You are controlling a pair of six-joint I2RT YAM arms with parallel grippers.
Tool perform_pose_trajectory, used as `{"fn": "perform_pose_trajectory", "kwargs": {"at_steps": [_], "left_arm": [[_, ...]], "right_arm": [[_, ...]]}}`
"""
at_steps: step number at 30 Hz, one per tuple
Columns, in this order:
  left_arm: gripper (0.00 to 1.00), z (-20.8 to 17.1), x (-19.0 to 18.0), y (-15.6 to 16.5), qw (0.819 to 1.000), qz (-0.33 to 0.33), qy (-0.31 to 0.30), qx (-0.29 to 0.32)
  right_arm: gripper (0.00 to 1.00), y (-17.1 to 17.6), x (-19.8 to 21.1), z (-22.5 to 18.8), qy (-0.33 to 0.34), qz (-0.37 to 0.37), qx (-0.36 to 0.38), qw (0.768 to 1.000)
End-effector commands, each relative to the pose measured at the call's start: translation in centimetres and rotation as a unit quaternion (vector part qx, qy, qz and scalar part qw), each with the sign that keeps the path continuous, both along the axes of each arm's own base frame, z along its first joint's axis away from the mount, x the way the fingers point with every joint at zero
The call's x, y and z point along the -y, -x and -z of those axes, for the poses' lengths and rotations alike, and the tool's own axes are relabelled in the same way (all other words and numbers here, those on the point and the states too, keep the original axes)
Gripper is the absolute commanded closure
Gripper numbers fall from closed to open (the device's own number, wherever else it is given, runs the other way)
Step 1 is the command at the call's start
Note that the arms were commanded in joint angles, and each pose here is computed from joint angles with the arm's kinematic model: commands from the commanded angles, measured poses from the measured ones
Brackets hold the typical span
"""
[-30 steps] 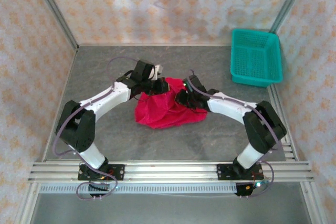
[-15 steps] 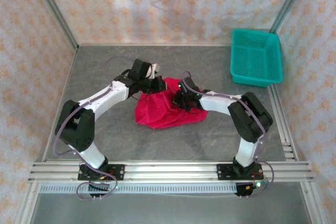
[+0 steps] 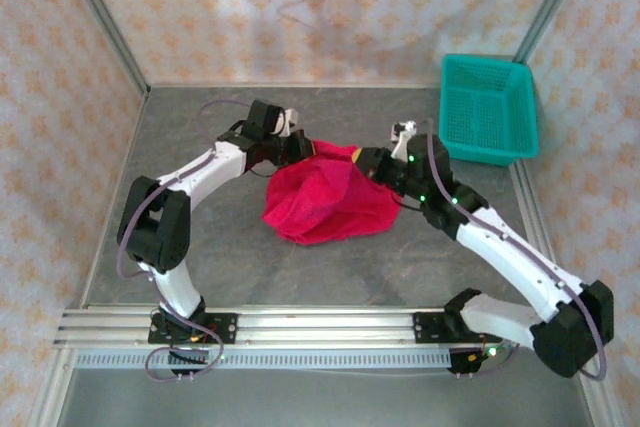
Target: Fold the inside-out t-shirt
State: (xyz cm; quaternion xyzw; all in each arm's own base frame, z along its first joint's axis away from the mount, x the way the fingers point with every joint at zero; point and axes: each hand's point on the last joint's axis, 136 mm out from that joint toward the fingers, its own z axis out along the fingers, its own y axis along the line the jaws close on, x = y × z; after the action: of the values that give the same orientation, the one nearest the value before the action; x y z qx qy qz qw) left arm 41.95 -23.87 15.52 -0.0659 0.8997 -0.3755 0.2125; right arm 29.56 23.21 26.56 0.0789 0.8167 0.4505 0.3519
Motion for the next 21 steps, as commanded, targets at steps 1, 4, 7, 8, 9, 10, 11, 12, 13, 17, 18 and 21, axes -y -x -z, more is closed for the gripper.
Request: {"fn": "perform_pose_trajectory", "kwargs": {"at_steps": [1,4,7,8,9,10,11,12,13,17,18,21], "left_arm": [[1.00,-0.3,0.8,0.4,1.000,0.011,0.013,0.005],[1.00,-0.9,0.9,1.2,1.000,0.021,0.002,0.016],[0.83,-1.7,0.7,2.2,0.999,0.032,-0.021,0.029],[0.74,-1.7,0.4,2.6,0.998,0.033,-0.037,0.033],[0.64,-1.8,0.2,3.2,0.997,0.040,-0.052,0.035],[0.59,-1.9,0.0,3.8,0.996,0.046,-0.068,0.040],[0.54,-2.2,-0.2,4.5,0.994,0.050,-0.084,0.045],[0.53,-2.3,-0.3,5.1,0.993,0.054,-0.097,0.050],[0.52,-2.6,-0.1,5.8,0.991,0.061,-0.107,0.056],[0.59,-3.2,1.7,8.4,0.987,0.093,-0.115,0.067],[0.59,-3.2,2.1,8.5,0.987,0.094,-0.113,0.064],[0.63,-1.9,3.3,7.9,0.989,0.088,-0.113,0.038]], "right_arm": [[1.00,-0.1,0.4,6.2,0.012,0.004,-0.050,0.999],[1.00,-0.4,0.3,10.5,0.028,0.008,-0.087,0.996],[1.00,-0.6,0.0,13.2,0.045,0.003,-0.115,0.992],[1.00,-0.6,-0.2,13.8,0.046,-0.002,-0.121,0.992],[1.00,-0.6,-0.4,14.2,0.046,-0.006,-0.125,0.991],[1.00,-0.5,-0.6,14.5,0.044,-0.010,-0.129,0.991],[1.00,-0.4,-0.8,14.6,0.040,-0.015,-0.129,0.991],[1.00,-0.3,-0.9,14.8,0.036,-0.017,-0.130,0.991],[1.00,-0.1,-0.9,14.9,0.031,-0.019,-0.130,0.991],[1.00,0.2,-1.1,15.0,0.017,-0.025,-0.126,0.992],[1.00,0.3,-1.2,15.1,0.014,-0.026,-0.126,0.992],[1.00,0.5,-1.2,15.1,0.008,-0.027,-0.122,0.992]]}}
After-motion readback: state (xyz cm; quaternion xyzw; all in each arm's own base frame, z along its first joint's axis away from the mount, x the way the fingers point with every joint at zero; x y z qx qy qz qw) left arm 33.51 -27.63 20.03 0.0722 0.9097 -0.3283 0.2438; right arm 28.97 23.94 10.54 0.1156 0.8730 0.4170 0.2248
